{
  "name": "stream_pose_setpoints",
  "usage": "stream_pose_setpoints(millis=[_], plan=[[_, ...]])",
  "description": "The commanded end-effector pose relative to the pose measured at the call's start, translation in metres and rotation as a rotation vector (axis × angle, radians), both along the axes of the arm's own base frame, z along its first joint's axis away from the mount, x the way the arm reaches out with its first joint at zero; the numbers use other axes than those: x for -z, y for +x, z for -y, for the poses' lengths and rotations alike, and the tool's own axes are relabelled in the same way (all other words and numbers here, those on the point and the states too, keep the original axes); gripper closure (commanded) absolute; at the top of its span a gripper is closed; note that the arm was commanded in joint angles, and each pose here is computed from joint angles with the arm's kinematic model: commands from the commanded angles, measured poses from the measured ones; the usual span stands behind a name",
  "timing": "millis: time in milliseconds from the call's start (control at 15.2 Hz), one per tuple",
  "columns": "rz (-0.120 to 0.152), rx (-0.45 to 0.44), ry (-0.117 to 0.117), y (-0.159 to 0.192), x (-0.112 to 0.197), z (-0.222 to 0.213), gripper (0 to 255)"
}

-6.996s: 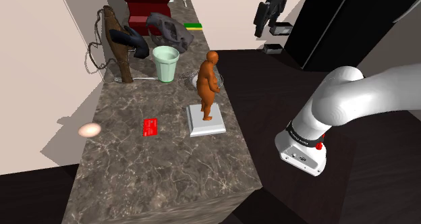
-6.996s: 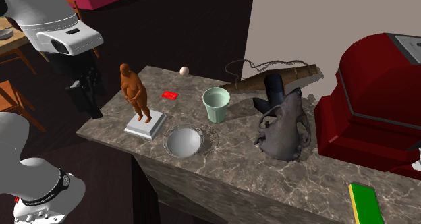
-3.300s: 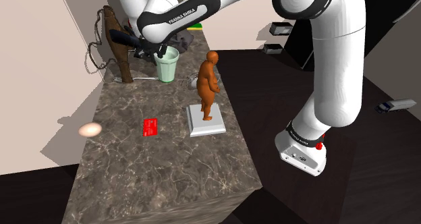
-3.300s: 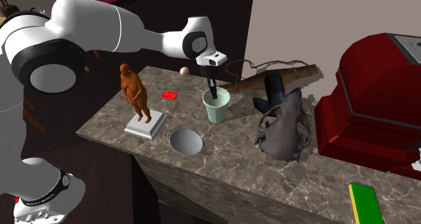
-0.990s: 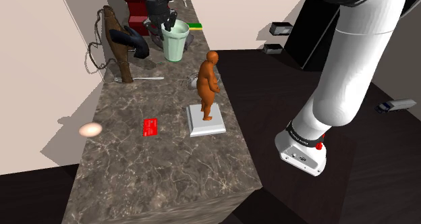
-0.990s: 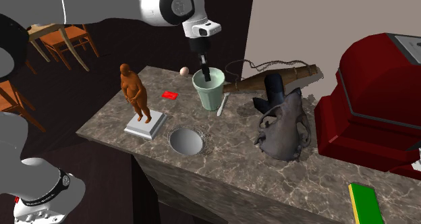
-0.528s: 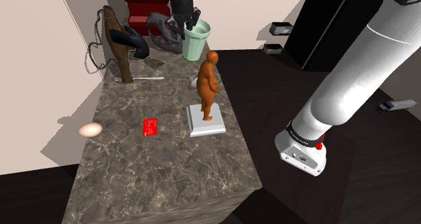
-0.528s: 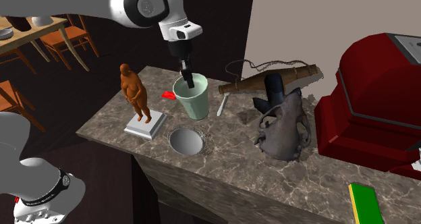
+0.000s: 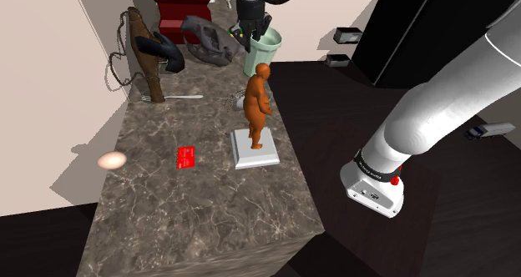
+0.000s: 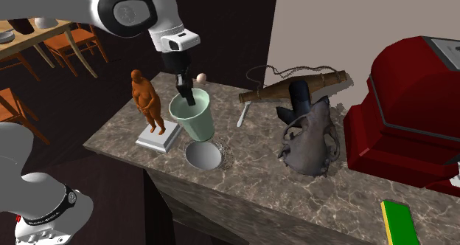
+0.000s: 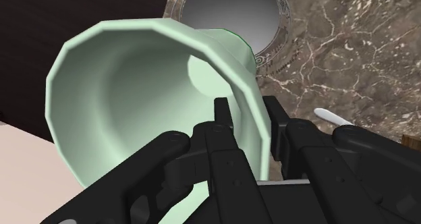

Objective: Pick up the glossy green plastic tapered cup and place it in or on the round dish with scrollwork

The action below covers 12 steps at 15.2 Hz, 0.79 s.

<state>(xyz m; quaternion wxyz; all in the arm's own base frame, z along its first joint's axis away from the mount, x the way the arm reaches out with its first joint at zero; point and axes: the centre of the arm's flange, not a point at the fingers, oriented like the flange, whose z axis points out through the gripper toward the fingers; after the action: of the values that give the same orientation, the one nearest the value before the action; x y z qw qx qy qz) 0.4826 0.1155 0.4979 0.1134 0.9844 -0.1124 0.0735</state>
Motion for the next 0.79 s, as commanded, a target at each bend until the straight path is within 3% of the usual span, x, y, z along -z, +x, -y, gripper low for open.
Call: stream_pose_setpoints(millis=[0,726], plan=[[0.001,0.000,0.000,-0.002,0.009,0.002,255],[0.001,0.000,0.000,-0.002,0.067,0.002,255]])
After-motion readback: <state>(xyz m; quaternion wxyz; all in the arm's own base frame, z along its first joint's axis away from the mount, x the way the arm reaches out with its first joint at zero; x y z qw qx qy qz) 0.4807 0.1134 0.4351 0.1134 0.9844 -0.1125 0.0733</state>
